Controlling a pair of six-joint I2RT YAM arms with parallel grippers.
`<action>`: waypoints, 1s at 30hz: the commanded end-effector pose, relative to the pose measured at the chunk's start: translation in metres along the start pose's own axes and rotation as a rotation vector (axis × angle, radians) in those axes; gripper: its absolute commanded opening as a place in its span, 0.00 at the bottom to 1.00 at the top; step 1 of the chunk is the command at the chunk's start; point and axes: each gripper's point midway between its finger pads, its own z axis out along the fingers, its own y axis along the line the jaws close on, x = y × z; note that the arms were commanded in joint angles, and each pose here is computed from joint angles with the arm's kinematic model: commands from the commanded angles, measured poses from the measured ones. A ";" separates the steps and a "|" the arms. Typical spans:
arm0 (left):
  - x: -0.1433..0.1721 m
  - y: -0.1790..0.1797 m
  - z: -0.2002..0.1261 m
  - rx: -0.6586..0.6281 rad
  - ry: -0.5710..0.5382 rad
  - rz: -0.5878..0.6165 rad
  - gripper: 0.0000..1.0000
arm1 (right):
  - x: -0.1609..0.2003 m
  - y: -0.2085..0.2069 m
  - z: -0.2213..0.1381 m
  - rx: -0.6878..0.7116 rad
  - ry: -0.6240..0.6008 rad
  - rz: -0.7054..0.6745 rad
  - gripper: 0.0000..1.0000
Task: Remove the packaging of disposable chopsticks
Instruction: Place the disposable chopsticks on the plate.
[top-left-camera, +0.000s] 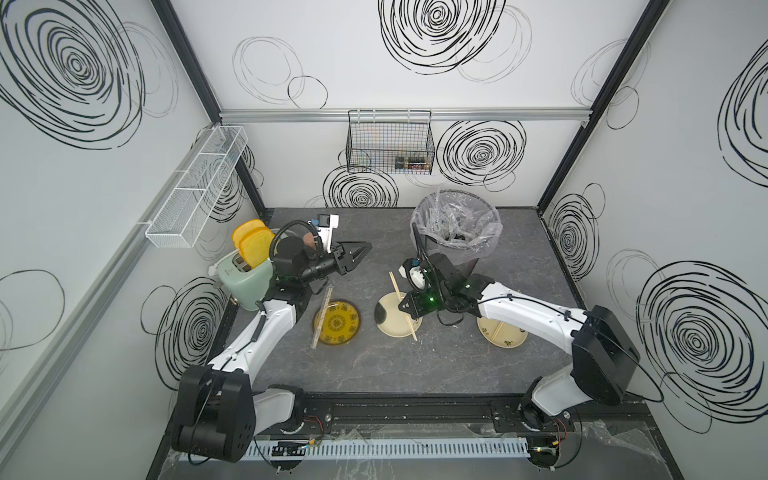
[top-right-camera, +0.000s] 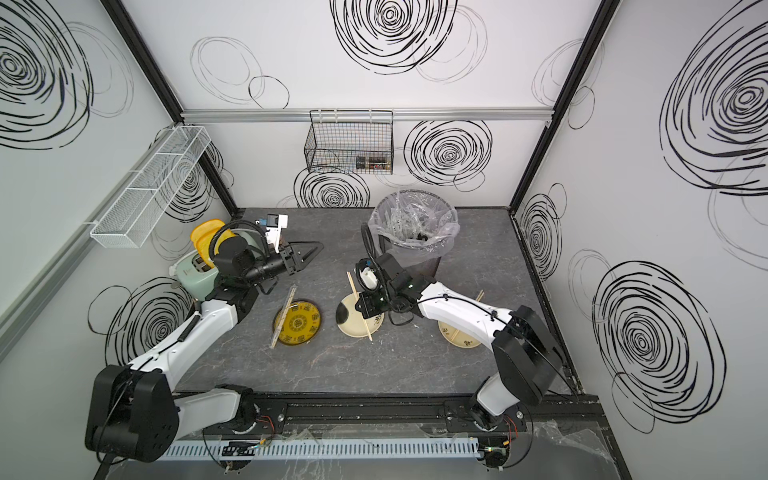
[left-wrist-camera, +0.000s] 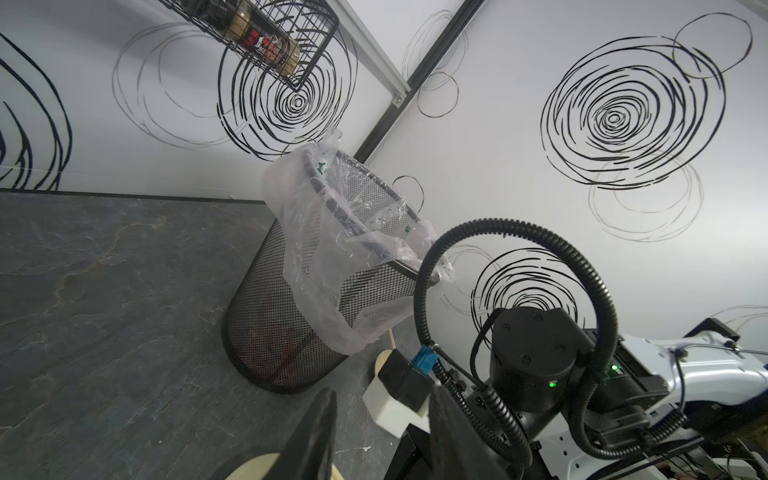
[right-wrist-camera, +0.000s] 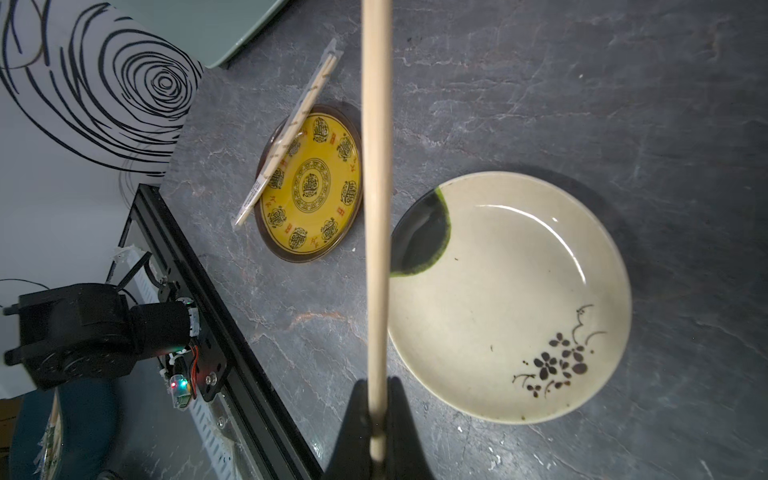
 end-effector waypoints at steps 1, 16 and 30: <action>-0.016 -0.006 -0.005 -0.010 -0.032 0.068 0.42 | 0.002 0.002 0.003 0.033 0.036 -0.002 0.00; -0.015 -0.003 -0.003 -0.020 -0.028 0.060 0.42 | 0.027 -0.019 0.018 0.116 0.082 0.030 0.00; -0.014 0.003 -0.003 -0.045 -0.022 0.066 0.43 | 0.034 -0.030 0.027 0.148 0.129 0.005 0.00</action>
